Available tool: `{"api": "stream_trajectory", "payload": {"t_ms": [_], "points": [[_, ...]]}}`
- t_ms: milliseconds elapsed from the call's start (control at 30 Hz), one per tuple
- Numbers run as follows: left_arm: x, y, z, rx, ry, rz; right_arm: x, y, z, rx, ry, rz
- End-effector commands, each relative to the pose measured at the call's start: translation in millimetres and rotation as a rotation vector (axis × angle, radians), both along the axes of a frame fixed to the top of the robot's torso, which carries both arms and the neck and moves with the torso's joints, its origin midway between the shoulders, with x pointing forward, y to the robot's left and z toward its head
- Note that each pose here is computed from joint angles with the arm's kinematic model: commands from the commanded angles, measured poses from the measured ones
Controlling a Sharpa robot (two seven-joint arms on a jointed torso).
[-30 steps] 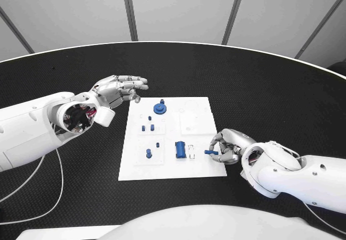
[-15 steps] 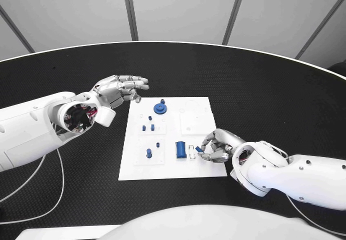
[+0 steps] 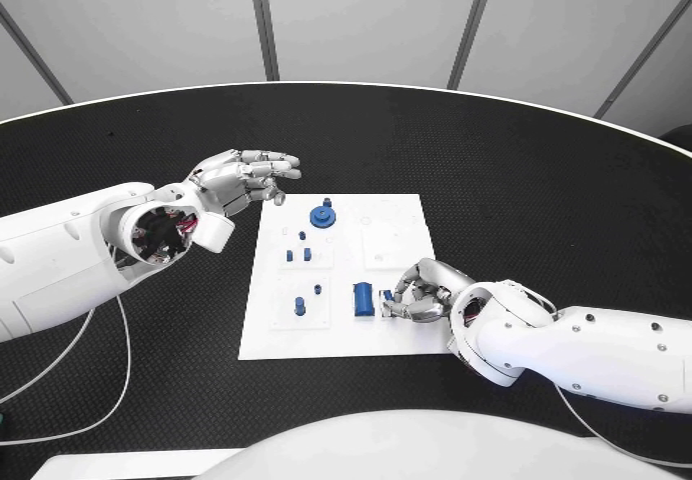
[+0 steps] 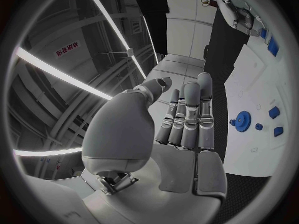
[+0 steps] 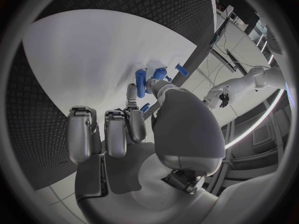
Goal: Assemble the parts on the task board
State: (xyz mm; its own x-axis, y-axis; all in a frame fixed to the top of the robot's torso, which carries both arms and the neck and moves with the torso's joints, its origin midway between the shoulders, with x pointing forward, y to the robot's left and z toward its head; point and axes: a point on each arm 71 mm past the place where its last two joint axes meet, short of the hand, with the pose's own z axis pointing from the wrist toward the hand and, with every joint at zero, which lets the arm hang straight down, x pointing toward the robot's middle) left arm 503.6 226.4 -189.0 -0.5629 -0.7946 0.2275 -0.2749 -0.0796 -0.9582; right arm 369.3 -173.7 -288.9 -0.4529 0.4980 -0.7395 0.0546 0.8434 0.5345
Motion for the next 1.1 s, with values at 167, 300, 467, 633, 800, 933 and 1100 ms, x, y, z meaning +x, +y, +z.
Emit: {"api": "stream_trajectory", "payload": {"t_ms": [167, 300, 467, 633, 800, 933, 1100], "points": [[0.1, -0.5, -0.1, 0.000, 0.000, -0.001, 2.3, 2.8, -2.8, -0.009, 0.011, 0.006], [0.0, -0.7, -0.1, 0.000, 0.001, -0.002, 3.3, 3.3, -4.1, -0.016, 0.017, 0.008], [0.0, -0.6, -0.1, 0.000, 0.001, -0.001, 3.6, 4.9, -5.2, -0.021, 0.024, 0.015], [0.0, -0.7, -0.1, 0.000, 0.001, -0.002, 4.2, 4.9, -5.8, -0.024, 0.026, 0.013], [0.1, -0.3, -0.1, 0.001, 0.001, 0.000, 4.4, 4.6, -5.9, -0.024, 0.026, 0.012], [0.2, -0.4, -0.2, 0.001, 0.001, 0.000, 4.4, 4.5, -5.7, -0.022, 0.024, 0.011], [0.2, -0.4, -0.2, 0.001, 0.001, -0.001, 4.3, 4.1, -5.5, -0.021, 0.022, 0.009]]}}
